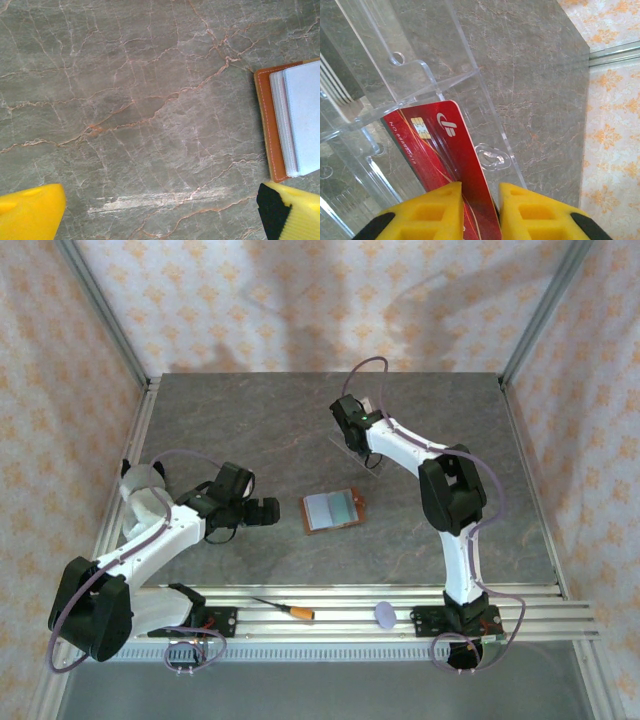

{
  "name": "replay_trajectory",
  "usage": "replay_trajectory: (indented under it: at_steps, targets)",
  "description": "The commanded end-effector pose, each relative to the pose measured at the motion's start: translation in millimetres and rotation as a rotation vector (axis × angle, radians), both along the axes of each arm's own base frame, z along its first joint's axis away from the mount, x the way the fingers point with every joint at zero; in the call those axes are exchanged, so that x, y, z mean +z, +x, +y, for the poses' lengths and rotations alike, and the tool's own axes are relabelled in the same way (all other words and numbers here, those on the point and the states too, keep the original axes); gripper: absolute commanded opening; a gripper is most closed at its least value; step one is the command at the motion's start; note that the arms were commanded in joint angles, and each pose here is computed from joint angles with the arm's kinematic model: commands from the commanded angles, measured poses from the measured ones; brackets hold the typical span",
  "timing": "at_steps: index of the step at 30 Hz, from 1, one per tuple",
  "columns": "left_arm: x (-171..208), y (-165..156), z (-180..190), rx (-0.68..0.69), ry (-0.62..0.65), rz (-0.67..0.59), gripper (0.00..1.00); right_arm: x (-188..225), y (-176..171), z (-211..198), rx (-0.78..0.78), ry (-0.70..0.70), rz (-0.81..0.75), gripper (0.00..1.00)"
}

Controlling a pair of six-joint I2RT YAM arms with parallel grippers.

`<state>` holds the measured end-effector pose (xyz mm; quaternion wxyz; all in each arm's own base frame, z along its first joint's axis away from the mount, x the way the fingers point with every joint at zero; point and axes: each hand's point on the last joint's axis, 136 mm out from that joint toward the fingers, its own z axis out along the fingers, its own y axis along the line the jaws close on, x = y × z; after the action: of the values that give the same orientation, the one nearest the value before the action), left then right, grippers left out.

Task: Put the credit cards into the card holder

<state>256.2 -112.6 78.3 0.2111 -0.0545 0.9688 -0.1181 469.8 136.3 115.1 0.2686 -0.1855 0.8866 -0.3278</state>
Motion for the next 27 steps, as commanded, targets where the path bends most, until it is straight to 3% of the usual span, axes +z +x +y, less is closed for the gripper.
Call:
replay_trajectory:
  at_steps: [1, 9, 15, 18, 24, 27]
  targets:
    - [-4.2, -1.4, 5.2, 0.014, 0.015, 0.01, 0.99, 22.5, -2.3, -3.9, -0.012, 0.013, -0.054, 0.21]
    - [-3.3, -1.2, 4.7, 0.013, 0.012, 0.01, 0.99, 22.3, -6.5, 0.2, 0.002, 0.046, -0.04, 0.15]
    - [-4.6, -0.7, 4.0, 0.009, 0.013, 0.013, 0.99, 18.1, -7.0, -1.0, 0.003, 0.027, -0.03, 0.17]
    - [-6.9, -0.5, 3.4, 0.009, 0.011, 0.021, 0.99, 18.8, -3.9, -4.0, -0.007, 0.0, -0.04, 0.32]
    - [-9.7, -1.3, 2.4, 0.006, 0.009, 0.031, 0.99, 18.3, 3.0, -8.8, -0.018, -0.065, -0.049, 0.33]
    - [-9.4, -0.7, 2.3, 0.007, 0.008, 0.029, 0.99, 14.6, 4.0, -9.2, -0.019, -0.069, -0.044, 0.43]
